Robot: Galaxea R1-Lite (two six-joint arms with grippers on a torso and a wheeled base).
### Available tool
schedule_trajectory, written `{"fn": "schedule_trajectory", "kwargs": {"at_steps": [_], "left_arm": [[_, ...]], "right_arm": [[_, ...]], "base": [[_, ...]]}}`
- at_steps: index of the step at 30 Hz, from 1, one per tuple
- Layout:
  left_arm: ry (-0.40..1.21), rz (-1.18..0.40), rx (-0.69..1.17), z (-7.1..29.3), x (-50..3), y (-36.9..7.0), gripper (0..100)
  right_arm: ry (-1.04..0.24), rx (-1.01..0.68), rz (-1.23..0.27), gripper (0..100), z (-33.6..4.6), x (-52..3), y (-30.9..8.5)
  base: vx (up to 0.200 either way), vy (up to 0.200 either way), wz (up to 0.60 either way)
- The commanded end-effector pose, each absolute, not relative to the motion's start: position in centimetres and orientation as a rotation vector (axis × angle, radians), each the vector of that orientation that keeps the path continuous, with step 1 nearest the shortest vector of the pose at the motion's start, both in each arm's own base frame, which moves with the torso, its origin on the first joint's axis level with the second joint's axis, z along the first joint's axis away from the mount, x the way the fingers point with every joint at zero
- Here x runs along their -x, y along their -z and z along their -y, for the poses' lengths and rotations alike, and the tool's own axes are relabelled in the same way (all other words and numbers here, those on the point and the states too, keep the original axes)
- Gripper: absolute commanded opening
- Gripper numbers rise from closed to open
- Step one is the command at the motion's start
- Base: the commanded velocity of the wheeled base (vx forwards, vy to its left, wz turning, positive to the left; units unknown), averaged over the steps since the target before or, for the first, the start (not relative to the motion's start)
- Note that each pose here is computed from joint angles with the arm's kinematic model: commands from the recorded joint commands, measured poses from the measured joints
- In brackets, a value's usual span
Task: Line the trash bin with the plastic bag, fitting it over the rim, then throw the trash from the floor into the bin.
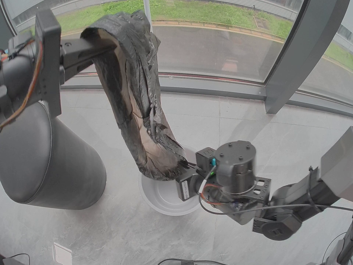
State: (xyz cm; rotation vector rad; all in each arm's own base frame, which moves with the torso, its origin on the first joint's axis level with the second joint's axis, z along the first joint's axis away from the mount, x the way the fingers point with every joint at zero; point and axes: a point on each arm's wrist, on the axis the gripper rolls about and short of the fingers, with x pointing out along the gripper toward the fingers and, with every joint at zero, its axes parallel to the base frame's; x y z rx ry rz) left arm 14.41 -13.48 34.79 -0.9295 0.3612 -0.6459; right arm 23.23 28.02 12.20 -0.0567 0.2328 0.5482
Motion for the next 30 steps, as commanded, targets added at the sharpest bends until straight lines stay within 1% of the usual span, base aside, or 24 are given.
{"fn": "schedule_trajectory", "kwargs": {"at_steps": [1, 2, 4, 5, 7, 8, 9, 13, 18, 23, 28, 30], "left_arm": [[0.550, -0.424, 0.900, 12.0, -15.7, -30.6, 0], [0.549, -0.425, 0.900, 12.0, -15.7, -30.5, 0], [0.551, -0.450, 0.900, 11.4, -16.1, -29.0, 0], [0.551, -0.464, 0.899, 11.2, -16.2, -28.2, 0], [0.539, -0.495, 0.895, 10.8, -16.5, -26.5, 0], [0.539, -0.498, 0.895, 10.7, -16.5, -26.3, 0], [0.529, -0.515, 0.893, 10.6, -16.6, -25.6, 0], [0.499, -0.568, 0.878, 10.6, -16.8, -23.7, 0], [0.446, -0.657, 0.854, 11.0, -17.3, -21.3, 0], [0.404, -0.727, 0.832, 11.5, -18.1, -19.4, 0], [0.378, -0.769, 0.820, 11.9, -18.8, -18.4, 0], [0.370, -0.781, 0.818, 12.1, -19.1, -18.1, 0]], "right_arm": [[-0.714, 0.121, -0.208, 0, -22.5, -18.4, -15.1], [-0.717, 0.123, -0.209, 0, -22.4, -18.4, -15.1], [-0.753, 0.136, -0.233, 0, -20.9, -17.6, -15.3], [-0.762, 0.140, -0.259, 0, -20.1, -17.5, -15.4], [-0.826, 0.131, -0.330, 0, -18.5, -17.0, -15.5], [-0.841, 0.127, -0.343, 0, -18.3, -16.9, -15.6], [-0.874, 0.104, -0.389, 0, -17.6, -16.7, -15.5], [-0.929, 0.037, -0.518, 0, -16.6, -16.7, -15.3], [-0.992, -0.061, -0.636, 0, -16.1, -17.2, -14.4], [-0.977, -0.091, -0.719, 0, -16.5, -18.0, -12.9], [-0.963, -0.094, -0.749, 0, -16.8, -18.9, -12.0], [-0.977, -0.098, -0.752, 0, -16.8, -18.9, -12.0]], "base": [[0.000, 0.000, 0.00], [0.000, 0.000, 0.00], [0.000, 0.000, 0.00], [0.000, 0.000, 0.00], [0.000, 0.000, 0.00], [0.000, 0.000, 0.00], [0.000, 0.000, 0.00], [0.000, 0.000, 0.00], [0.000, 0.000, 0.00], [0.000, 0.000, 0.00], [0.000, 0.000, 0.00], [0.000, 0.000, 0.00]]}}
